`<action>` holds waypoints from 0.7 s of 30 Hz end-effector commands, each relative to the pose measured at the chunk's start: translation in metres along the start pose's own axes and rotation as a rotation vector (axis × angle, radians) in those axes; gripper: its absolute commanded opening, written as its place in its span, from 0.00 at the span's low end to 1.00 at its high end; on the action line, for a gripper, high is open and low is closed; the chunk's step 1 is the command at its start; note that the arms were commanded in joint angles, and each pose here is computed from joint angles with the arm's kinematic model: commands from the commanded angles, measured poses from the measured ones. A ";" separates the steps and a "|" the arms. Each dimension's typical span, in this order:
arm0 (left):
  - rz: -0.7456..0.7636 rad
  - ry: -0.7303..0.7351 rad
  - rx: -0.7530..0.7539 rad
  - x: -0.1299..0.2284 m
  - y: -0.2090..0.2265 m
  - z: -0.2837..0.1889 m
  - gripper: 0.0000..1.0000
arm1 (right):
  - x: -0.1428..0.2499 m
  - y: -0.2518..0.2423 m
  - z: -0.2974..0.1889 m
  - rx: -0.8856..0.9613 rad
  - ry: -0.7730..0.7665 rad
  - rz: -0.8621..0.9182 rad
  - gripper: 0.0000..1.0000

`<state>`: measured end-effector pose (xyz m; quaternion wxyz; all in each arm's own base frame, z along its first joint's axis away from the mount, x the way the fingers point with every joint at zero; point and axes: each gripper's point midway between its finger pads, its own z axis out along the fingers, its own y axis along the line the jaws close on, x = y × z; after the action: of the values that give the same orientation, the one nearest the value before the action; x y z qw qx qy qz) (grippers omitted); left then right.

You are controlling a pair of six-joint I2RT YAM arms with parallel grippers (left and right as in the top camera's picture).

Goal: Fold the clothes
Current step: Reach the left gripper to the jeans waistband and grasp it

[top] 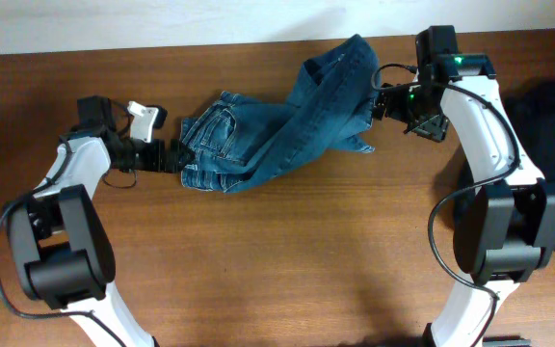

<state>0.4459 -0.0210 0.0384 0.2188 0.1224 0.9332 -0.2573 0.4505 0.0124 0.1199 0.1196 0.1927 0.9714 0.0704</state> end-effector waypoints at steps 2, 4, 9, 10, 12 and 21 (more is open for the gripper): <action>0.017 0.032 -0.041 0.007 0.015 0.007 0.99 | -0.001 0.001 0.000 -0.002 -0.002 0.007 0.99; 0.007 0.043 -0.029 0.011 0.016 0.012 0.99 | -0.001 0.001 0.000 -0.002 -0.002 0.007 0.99; -0.033 0.050 0.091 0.021 0.005 0.029 0.99 | -0.001 0.001 0.000 -0.002 -0.002 0.007 0.99; -0.040 0.044 0.124 0.022 0.000 0.030 0.99 | -0.001 0.001 0.000 -0.002 -0.002 0.007 0.99; -0.053 0.033 0.189 0.021 -0.009 0.033 0.99 | -0.001 0.001 0.000 -0.002 -0.002 0.007 0.99; -0.158 0.137 0.246 0.047 -0.025 0.028 0.99 | -0.001 0.001 0.000 -0.002 -0.002 0.007 0.99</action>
<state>0.4226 -0.0494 0.0273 0.1631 0.1096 0.9082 -0.3696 0.4506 0.0124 0.1199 0.1198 0.1931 0.9713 0.0705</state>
